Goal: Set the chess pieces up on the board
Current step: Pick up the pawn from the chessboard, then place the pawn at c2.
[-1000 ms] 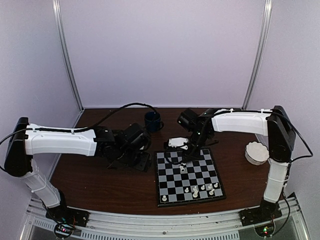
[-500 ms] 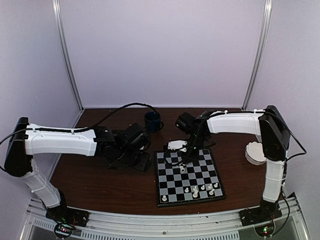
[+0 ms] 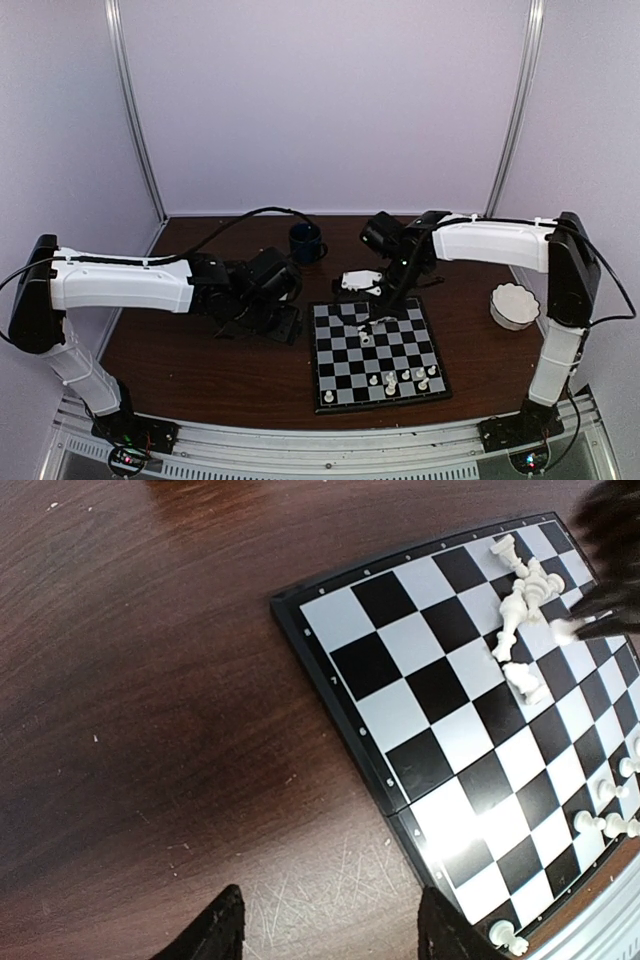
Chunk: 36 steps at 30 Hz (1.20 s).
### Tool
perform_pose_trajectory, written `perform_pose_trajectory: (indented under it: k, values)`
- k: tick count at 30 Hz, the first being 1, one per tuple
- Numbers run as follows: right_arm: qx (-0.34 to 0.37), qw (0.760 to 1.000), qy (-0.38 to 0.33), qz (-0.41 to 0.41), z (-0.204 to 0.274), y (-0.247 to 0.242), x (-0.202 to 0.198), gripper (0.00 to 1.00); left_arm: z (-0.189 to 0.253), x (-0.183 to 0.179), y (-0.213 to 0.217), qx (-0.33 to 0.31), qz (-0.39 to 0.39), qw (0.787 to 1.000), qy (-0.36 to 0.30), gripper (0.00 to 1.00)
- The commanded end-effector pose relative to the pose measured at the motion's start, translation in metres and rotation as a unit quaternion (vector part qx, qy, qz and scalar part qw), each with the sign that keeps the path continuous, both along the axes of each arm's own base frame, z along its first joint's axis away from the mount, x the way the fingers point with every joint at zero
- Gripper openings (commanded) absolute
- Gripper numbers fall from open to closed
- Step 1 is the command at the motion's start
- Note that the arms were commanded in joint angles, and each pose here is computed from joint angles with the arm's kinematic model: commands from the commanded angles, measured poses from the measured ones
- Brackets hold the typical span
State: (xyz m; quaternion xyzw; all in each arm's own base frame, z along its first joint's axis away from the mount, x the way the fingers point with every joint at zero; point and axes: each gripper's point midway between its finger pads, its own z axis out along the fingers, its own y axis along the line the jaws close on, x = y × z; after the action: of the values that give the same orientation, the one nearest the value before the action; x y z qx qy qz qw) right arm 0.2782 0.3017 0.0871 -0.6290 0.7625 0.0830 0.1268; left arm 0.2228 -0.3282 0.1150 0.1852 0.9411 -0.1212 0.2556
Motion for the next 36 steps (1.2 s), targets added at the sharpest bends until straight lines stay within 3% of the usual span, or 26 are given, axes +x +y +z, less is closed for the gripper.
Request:
perform_pose_trajectory:
  k: [1,9,16,26,36]
  values:
    - [0.027,1.000,-0.007,0.004,0.033,-0.006,-0.018,0.03,0.006,0.005,0.001,-0.010,0.007,1.000,-0.012,0.59]
    - [0.043,0.993,0.004,0.113,0.039,0.018,-0.087,0.04,0.008,0.009,0.004,-0.011,0.024,0.999,-0.021,0.59]
    - [0.009,0.983,0.022,0.184,0.014,0.032,-0.126,0.04,0.011,0.009,0.012,-0.023,0.043,0.999,-0.025,0.60]
    - [-0.049,0.977,0.025,0.206,-0.018,0.033,-0.130,0.04,0.013,0.007,0.019,-0.022,0.046,0.998,-0.028,0.60]
    - [-0.064,0.976,0.032,0.206,-0.030,0.034,-0.129,0.06,0.011,0.007,0.021,-0.019,0.045,0.998,-0.026,0.60]
